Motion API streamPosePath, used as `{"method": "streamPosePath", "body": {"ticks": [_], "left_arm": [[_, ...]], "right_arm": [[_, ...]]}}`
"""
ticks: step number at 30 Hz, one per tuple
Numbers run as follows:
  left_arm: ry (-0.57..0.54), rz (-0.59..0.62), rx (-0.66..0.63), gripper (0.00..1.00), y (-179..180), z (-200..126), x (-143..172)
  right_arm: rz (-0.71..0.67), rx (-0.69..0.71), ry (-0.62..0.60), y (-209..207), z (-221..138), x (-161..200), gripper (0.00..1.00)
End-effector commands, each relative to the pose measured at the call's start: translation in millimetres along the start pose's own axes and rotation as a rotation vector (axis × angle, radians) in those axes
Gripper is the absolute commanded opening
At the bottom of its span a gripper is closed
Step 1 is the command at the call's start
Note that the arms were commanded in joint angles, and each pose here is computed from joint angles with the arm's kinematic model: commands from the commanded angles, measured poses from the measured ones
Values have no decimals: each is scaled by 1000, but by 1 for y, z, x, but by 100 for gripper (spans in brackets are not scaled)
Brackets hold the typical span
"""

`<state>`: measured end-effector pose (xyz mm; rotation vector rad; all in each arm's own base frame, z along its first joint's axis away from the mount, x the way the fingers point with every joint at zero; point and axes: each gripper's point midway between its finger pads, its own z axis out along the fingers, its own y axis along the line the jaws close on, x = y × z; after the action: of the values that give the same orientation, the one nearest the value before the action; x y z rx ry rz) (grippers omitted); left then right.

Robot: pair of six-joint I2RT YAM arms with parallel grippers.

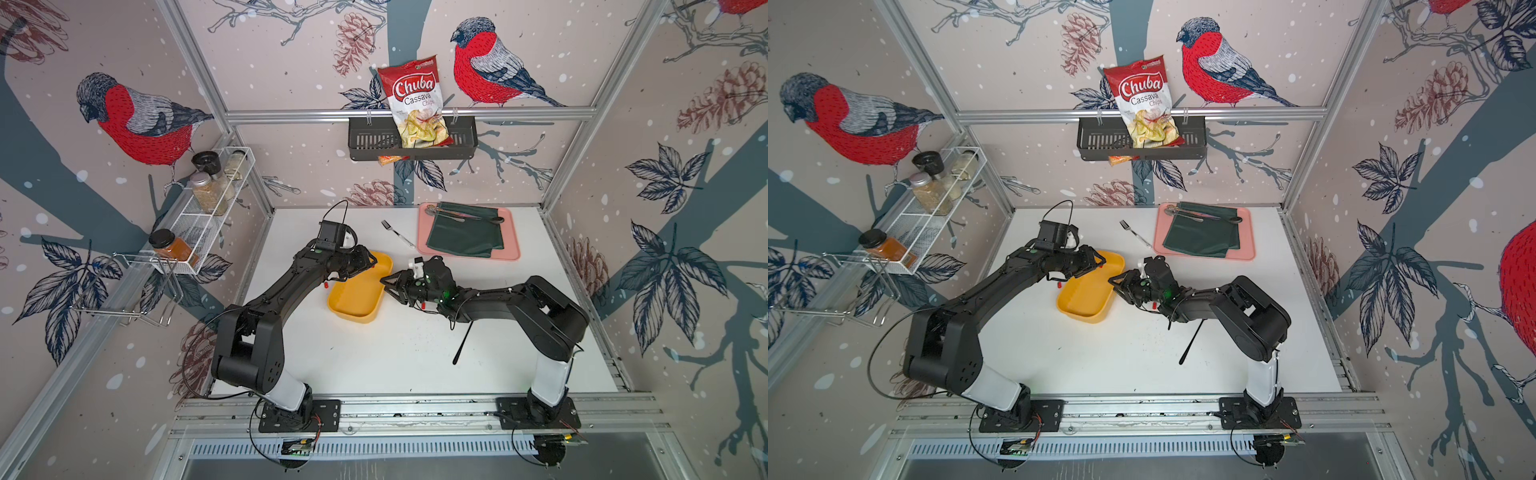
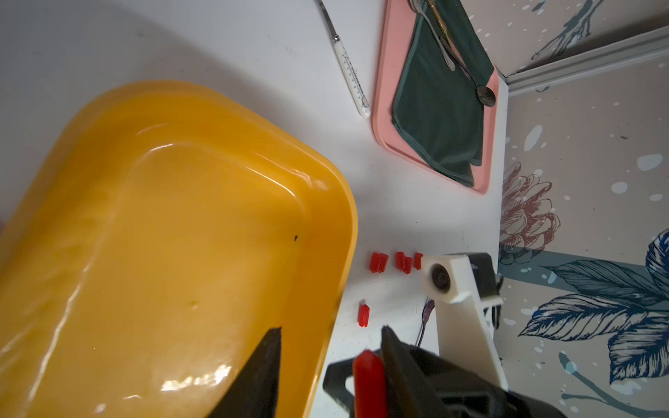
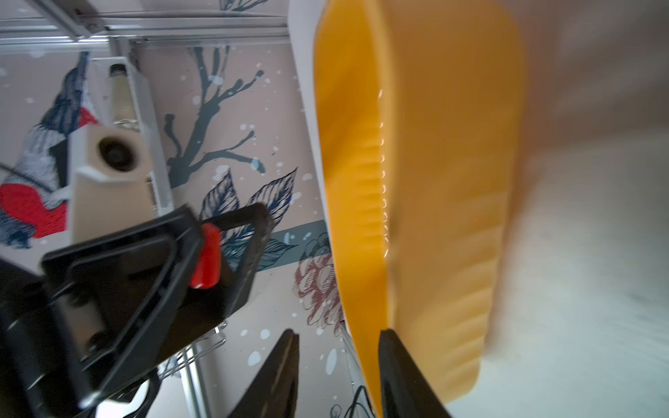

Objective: Take the screw protection sleeves out of the storage box
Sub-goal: Move the storage box to the center of the board, then adjust the screw protection sleeve.

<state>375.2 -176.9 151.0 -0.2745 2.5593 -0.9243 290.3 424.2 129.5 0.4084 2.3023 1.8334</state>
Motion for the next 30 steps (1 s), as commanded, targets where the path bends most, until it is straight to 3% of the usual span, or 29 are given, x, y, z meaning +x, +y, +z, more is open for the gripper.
{"method": "streamPosePath", "body": {"ticks": [1, 7, 21, 30], "left_arm": [[-6, -15, 72, 46, -17, -3, -1], [-6, -22, 96, 46, -22, -2, 1], [25, -94, 176, 46, -33, 0, 11], [64, -154, 235, 47, -35, 6, 25]], "right_arm": [[30, -260, -38, 56, -6, -4, 41], [17, -177, -50, 40, -16, -5, 41], [37, -255, -78, 48, -23, -8, 39], [106, -396, -96, 53, -25, -9, 36]]}}
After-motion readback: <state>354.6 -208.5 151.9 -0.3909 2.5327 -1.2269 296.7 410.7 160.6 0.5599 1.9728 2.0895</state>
